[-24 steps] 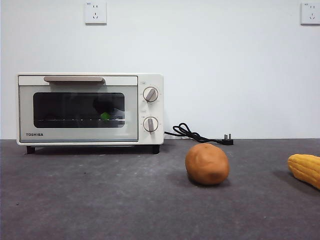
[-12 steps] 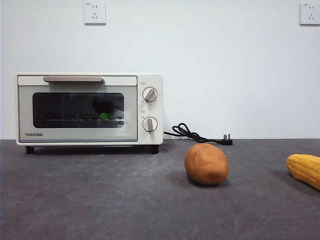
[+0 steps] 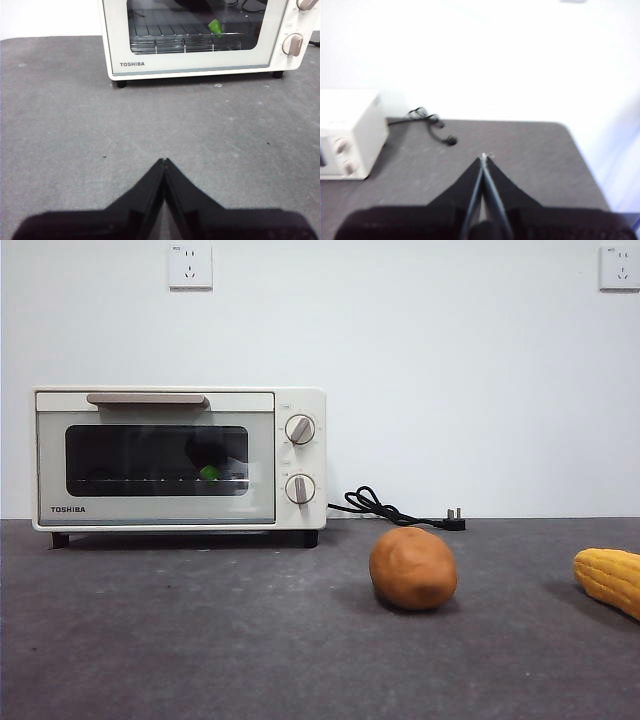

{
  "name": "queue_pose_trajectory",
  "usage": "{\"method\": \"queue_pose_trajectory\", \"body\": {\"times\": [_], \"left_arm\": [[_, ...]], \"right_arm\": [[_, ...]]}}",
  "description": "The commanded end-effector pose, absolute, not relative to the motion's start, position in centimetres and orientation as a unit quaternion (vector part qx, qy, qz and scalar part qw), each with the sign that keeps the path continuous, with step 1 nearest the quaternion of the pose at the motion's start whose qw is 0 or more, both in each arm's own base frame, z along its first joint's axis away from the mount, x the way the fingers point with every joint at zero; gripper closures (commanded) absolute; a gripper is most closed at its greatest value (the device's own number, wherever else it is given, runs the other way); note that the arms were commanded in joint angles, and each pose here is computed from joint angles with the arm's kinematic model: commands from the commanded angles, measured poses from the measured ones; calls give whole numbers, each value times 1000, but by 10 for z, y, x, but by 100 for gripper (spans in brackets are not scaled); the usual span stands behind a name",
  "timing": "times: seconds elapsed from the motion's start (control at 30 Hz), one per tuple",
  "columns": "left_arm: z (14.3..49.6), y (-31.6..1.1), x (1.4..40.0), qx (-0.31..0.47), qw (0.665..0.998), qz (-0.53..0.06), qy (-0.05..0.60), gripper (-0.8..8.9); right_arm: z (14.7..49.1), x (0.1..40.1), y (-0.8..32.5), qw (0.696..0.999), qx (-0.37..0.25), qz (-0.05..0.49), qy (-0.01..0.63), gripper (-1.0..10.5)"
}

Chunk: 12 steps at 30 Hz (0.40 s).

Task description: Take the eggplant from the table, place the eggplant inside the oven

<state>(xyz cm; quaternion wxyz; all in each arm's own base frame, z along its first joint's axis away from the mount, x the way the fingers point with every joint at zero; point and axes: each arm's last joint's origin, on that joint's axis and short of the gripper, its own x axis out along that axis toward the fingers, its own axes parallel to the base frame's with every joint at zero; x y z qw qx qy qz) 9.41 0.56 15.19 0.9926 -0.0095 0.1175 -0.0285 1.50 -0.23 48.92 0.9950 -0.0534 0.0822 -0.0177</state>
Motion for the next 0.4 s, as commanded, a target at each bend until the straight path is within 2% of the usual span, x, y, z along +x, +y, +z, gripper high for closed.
{"method": "queue_pose_trajectory", "body": {"times": [0.03, 0.23, 0.4], "left_arm": [[150, 6, 95, -13, 993, -25, 117, 817], [150, 6, 95, -13, 993, -25, 117, 817], [150, 6, 95, -13, 993, -25, 117, 817]], "right_arm": [[487, 6, -3, 996, -62, -32, 59, 946], [461, 4, -3, 997, -54, -43, 29, 946], [421, 22, -3, 997, -53, -42, 24, 946]]}}
